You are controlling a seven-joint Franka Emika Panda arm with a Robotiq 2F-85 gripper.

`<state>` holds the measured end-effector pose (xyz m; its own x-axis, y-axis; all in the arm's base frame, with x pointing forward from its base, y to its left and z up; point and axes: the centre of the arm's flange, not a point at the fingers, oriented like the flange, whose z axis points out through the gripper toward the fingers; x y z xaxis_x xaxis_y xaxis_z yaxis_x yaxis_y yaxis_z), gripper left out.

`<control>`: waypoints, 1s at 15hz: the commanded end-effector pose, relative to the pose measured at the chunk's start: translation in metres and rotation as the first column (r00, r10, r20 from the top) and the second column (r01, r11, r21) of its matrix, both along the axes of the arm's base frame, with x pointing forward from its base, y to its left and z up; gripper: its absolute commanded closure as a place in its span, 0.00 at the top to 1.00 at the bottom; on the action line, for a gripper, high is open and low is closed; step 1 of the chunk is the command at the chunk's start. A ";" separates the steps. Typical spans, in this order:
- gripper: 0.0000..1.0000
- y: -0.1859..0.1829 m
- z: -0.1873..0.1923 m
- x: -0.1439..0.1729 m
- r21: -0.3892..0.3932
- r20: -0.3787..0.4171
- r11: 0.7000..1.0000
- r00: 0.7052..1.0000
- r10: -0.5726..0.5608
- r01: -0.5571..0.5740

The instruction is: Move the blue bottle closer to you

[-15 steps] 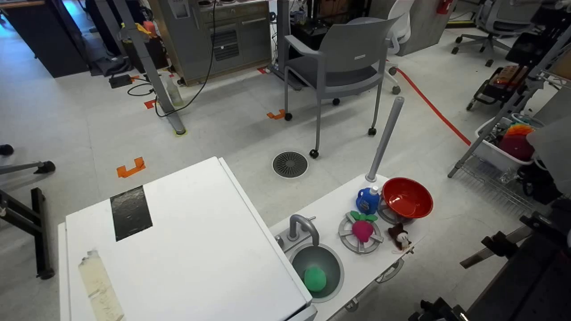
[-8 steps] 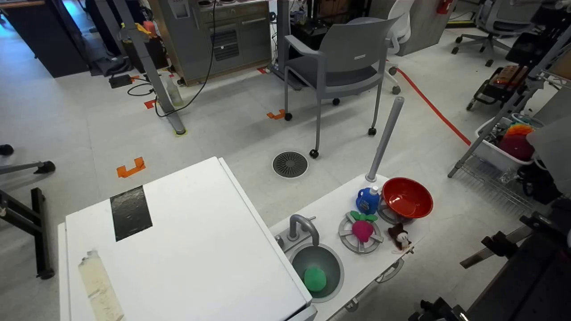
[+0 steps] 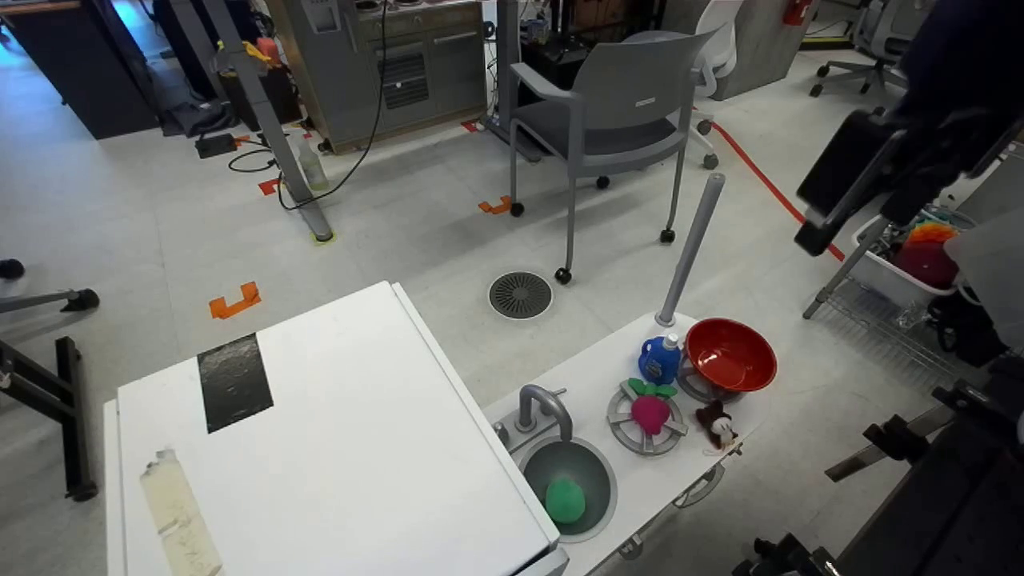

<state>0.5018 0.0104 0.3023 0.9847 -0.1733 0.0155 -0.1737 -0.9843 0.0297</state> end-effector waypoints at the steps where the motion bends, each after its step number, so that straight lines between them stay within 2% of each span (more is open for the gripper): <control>1: 1.00 -0.016 -0.077 0.058 0.073 -0.034 0.993 0.996 -0.086 0.088; 3: 1.00 -0.025 -0.122 0.074 0.085 -0.065 0.983 0.986 -0.155 0.160; 6: 1.00 -0.037 -0.187 0.101 0.079 -0.084 0.979 0.980 -0.179 0.186; 9: 1.00 -0.050 -0.248 0.128 0.002 -0.061 0.982 0.980 -0.191 0.191; 11: 1.00 -0.063 -0.279 0.146 -0.034 -0.063 0.975 0.973 -0.221 0.220; 13: 1.00 -0.074 -0.308 0.158 -0.041 -0.101 0.960 0.955 -0.279 0.276; 15: 1.00 -0.079 -0.331 0.167 -0.058 -0.105 0.951 0.945 -0.310 0.305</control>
<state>0.6256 -0.0612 0.0064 0.9051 -0.4194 -0.0701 -0.4141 -0.9068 0.0785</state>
